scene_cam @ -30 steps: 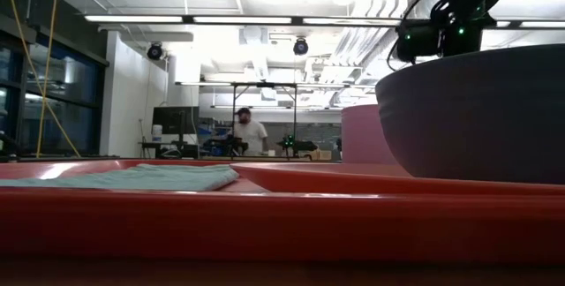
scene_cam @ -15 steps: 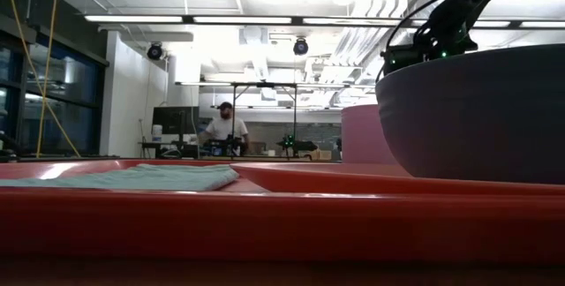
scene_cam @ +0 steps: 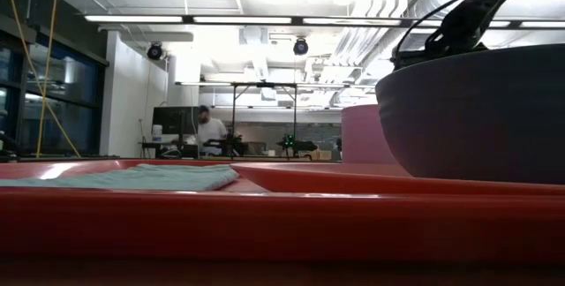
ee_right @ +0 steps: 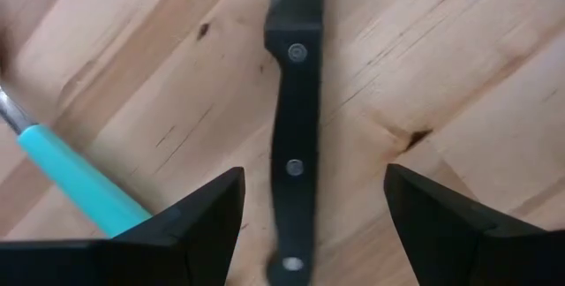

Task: Set up tray
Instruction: Put the black knife on the blue napkin on the red serving tray

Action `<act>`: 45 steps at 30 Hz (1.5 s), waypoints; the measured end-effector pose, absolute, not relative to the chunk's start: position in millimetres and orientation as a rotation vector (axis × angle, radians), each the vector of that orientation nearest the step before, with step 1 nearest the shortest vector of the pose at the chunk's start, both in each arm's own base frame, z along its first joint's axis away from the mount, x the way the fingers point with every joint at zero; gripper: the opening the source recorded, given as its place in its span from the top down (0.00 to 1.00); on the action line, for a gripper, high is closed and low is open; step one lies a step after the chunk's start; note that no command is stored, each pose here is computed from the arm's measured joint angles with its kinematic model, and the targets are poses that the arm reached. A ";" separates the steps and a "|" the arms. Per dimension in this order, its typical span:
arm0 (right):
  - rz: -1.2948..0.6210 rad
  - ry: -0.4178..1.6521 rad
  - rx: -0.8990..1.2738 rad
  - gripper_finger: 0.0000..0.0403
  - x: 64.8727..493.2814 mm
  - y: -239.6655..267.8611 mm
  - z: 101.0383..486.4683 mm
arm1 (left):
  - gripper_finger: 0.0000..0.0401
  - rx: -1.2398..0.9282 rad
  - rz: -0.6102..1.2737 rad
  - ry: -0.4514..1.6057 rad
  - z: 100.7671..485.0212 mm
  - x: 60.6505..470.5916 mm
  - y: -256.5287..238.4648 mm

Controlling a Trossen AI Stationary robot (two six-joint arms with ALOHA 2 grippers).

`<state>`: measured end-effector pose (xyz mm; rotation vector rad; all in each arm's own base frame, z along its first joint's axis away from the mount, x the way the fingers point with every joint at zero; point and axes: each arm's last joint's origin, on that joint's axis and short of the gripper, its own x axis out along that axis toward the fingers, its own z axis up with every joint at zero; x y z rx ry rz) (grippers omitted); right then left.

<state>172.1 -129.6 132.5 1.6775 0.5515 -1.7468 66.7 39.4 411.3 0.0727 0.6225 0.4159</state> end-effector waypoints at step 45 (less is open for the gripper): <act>-1.626 0.750 1.450 0.92 172.0 -125.9 132.3 | 0.91 0.073 0.417 0.623 411.3 66.6 39.4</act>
